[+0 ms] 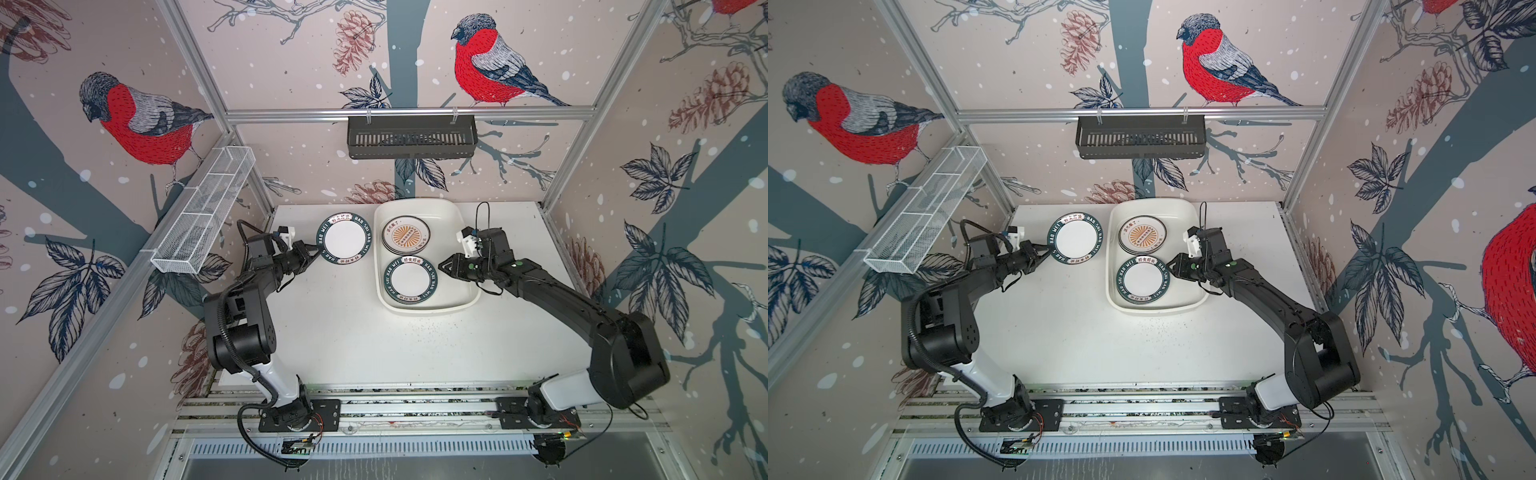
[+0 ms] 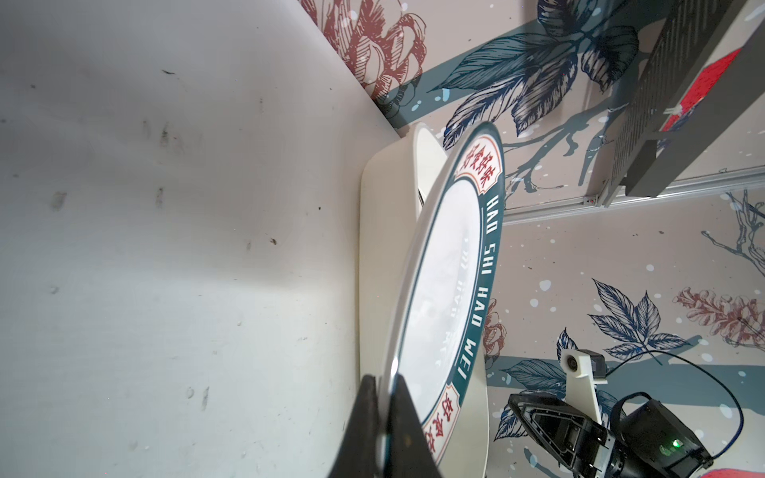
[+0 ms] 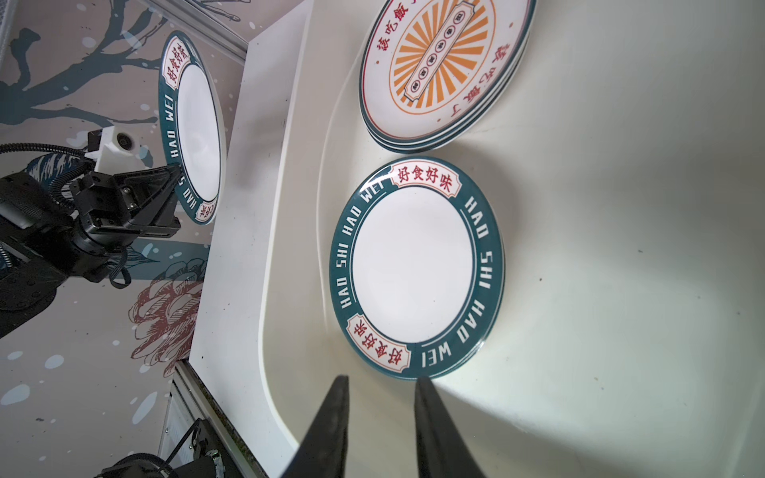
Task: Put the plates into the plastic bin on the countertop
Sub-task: 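Grasp the plate edge with the left gripper and lift it upright, then carry the plate toward the tray with the left gripper while the right grasps it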
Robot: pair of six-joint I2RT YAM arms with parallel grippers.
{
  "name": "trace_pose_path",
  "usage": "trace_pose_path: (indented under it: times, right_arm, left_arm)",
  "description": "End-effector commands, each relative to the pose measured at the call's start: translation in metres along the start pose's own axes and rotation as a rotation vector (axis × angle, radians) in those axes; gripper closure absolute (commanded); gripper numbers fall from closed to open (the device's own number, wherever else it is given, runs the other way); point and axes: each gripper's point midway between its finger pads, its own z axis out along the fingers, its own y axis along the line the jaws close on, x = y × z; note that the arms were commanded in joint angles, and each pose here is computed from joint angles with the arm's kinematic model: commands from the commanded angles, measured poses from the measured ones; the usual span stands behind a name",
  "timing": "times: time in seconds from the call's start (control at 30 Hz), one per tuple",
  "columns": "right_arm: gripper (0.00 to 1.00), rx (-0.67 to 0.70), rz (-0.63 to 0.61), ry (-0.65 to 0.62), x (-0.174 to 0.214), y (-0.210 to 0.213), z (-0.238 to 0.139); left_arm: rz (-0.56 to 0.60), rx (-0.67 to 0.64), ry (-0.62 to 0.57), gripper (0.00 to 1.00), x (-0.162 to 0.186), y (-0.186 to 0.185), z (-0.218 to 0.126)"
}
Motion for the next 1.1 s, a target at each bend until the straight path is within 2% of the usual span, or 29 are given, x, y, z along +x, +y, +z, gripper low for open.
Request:
trace_pose_path:
  times: [0.0,0.13,0.47,0.67,0.9,1.07]
  right_arm:
    - [0.69,-0.034,-0.05,-0.029,-0.007,0.015,-0.002]
    - [0.64,-0.094,-0.105,-0.046,-0.009,0.038,-0.002]
    - [0.62,-0.218,-0.193,-0.072,-0.018,0.085,0.006]
    - [0.62,-0.229,-0.211,-0.091,-0.027,0.092,0.023]
    - [0.62,-0.301,-0.222,-0.144,-0.043,0.112,0.022]
    - [0.62,-0.288,-0.214,-0.151,-0.048,0.111,0.026]
  left_arm:
    - [0.062,0.058,-0.01,1.0,-0.005,-0.021,-0.002]
    - [0.089,0.082,-0.005,1.0,-0.002,-0.033,-0.002]
    - [0.202,0.137,0.045,1.0,0.017,-0.072,0.011]
    - [0.295,0.144,0.09,1.0,0.032,-0.09,0.019]
    - [0.376,0.169,0.104,1.0,0.045,-0.113,0.024]
    - [0.422,0.184,0.116,1.0,0.053,-0.125,0.025]
